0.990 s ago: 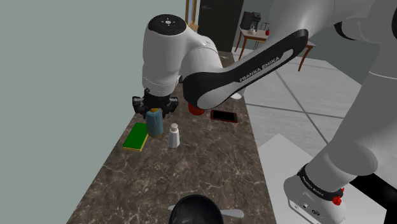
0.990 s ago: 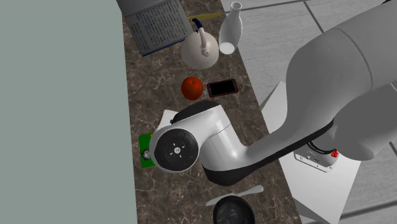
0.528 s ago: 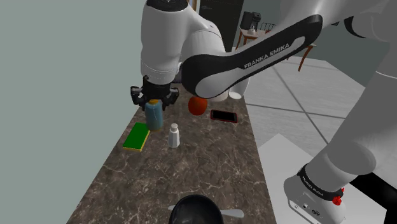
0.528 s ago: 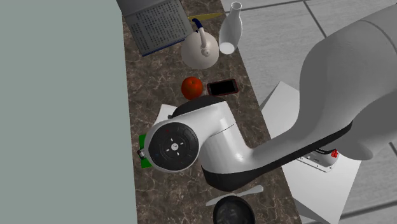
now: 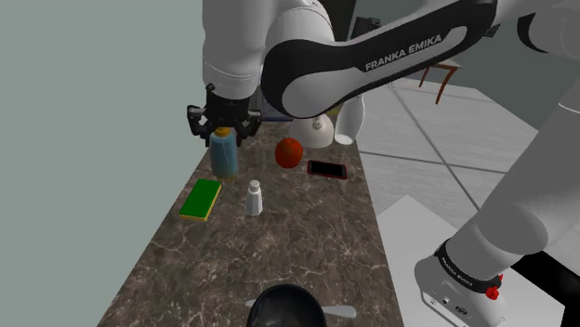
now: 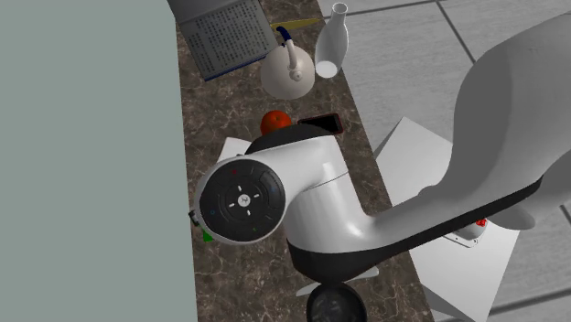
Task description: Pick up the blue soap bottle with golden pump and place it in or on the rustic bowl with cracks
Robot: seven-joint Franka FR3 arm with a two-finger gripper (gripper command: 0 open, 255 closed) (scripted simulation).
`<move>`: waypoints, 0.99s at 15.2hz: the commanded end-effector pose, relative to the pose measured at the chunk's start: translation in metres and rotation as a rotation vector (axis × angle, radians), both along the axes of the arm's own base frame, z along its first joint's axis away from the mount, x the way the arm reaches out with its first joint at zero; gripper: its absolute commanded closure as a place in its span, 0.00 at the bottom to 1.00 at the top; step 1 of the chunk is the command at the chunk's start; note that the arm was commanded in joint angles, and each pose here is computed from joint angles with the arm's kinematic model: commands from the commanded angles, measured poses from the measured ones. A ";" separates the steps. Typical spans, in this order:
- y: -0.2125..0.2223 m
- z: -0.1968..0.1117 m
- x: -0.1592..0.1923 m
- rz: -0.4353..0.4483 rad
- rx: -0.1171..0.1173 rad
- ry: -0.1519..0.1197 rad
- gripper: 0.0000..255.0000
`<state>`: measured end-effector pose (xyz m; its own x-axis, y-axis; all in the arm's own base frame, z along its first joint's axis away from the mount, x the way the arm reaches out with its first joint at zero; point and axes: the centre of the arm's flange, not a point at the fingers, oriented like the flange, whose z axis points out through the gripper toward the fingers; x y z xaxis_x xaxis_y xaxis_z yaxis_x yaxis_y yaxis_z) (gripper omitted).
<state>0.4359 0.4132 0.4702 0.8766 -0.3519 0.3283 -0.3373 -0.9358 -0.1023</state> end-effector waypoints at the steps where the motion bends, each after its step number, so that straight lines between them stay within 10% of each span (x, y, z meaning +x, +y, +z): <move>1: 0.000 0.011 -0.001 0.000 0.000 0.000 1.00; 8: 0.000 0.044 -0.001 0.000 0.000 0.000 1.00; 15: 0.015 0.052 -0.091 0.000 0.000 0.000 1.00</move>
